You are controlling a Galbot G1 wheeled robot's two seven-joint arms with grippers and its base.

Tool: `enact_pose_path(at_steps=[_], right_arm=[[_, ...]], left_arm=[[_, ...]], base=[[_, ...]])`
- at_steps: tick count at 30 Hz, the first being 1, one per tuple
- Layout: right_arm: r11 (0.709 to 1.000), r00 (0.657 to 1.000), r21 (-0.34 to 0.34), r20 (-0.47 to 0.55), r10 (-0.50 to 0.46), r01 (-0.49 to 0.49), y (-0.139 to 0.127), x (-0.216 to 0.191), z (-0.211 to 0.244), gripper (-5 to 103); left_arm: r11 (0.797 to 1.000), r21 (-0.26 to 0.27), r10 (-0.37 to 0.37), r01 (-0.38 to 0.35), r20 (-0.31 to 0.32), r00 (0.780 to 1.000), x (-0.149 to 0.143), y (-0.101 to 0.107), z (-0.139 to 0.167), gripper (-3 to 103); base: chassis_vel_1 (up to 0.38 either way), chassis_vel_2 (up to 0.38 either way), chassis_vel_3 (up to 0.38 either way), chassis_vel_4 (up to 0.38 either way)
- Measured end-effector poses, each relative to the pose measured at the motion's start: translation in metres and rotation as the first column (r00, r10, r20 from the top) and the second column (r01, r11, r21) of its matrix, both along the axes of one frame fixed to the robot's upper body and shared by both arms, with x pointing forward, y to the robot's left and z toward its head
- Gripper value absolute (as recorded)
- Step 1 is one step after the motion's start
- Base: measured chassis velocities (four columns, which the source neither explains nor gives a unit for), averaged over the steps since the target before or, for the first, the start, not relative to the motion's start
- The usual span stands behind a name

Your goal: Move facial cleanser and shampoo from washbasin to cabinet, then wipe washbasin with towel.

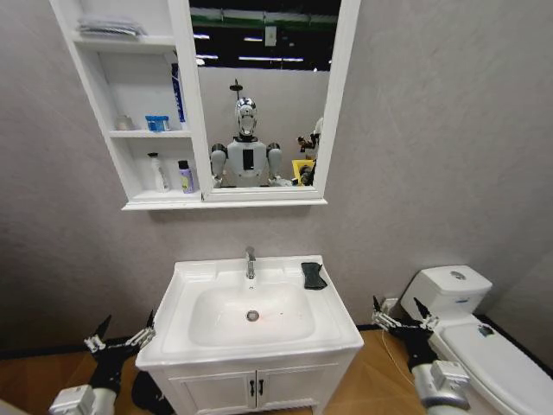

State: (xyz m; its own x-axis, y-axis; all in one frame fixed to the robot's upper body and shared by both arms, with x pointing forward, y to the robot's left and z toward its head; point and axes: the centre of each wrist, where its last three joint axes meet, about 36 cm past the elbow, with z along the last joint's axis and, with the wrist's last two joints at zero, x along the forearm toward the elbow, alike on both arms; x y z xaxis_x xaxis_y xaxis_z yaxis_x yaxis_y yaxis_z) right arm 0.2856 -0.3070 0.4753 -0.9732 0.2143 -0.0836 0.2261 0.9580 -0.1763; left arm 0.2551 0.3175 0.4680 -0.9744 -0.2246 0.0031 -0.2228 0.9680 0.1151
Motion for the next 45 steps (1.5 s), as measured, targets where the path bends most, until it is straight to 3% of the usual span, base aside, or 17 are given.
enact_pose_path(at_steps=[25,28,29,35,38,40,41,43,45], right_arm=[[0.999,0.998,0.011,-0.049,0.037,-0.036,0.005,-0.004,0.001,100],[0.998,0.998,0.047,-0.038,0.047,-0.045,0.007,0.0,-0.003,100],[0.996,0.998,0.078,-0.045,0.052,-0.048,0.006,0.007,-0.005,100],[0.994,0.995,0.11,-0.094,0.025,-0.015,-0.018,0.033,-0.019,100],[0.985,0.99,0.167,-0.125,0.064,-0.043,-0.027,0.053,-0.021,100],[0.969,0.972,0.216,-0.174,0.16,-0.121,-0.034,0.081,-0.02,100],[0.969,0.972,0.216,-0.174,0.16,-0.121,-0.034,0.081,-0.02,100],[0.958,0.947,0.219,-0.223,0.233,-0.184,-0.039,0.12,-0.015,100],[0.959,0.938,0.207,-0.246,0.245,-0.196,-0.038,0.143,-0.012,100]], left_arm=[[1.0,-0.015,-0.003,0.003,-0.004,1.0,0.002,-0.002,-0.001,100],[1.0,-0.015,-0.003,0.003,-0.004,1.0,0.002,-0.002,-0.001,100],[1.0,-0.016,-0.003,0.003,-0.004,1.0,0.002,-0.002,-0.001,100],[1.0,-0.016,-0.003,0.003,-0.004,1.0,0.002,-0.002,-0.001,100],[1.0,-0.016,-0.004,0.003,-0.005,1.0,0.003,-0.002,-0.001,100],[1.0,-0.016,-0.003,0.003,-0.005,1.0,0.002,-0.002,-0.001,100],[1.0,-0.016,-0.003,0.003,-0.005,1.0,0.002,-0.002,-0.001,100],[1.0,-0.016,-0.003,0.003,-0.006,1.0,0.002,-0.002,-0.001,100],[1.0,-0.017,-0.003,0.003,-0.006,1.0,0.002,-0.002,-0.001,100]], base=[[-0.019,0.016,0.02,-0.02],[-0.174,0.142,0.158,-0.155],[-0.133,0.143,0.09,-0.155],[-0.074,0.084,0.061,-0.077],[0.0,0.0,0.0,0.0],[0.025,-0.022,-0.038,0.008],[0.0,0.0,0.0,0.0],[0.033,-0.019,-0.02,0.018],[0.0,0.0,0.0,0.0]])
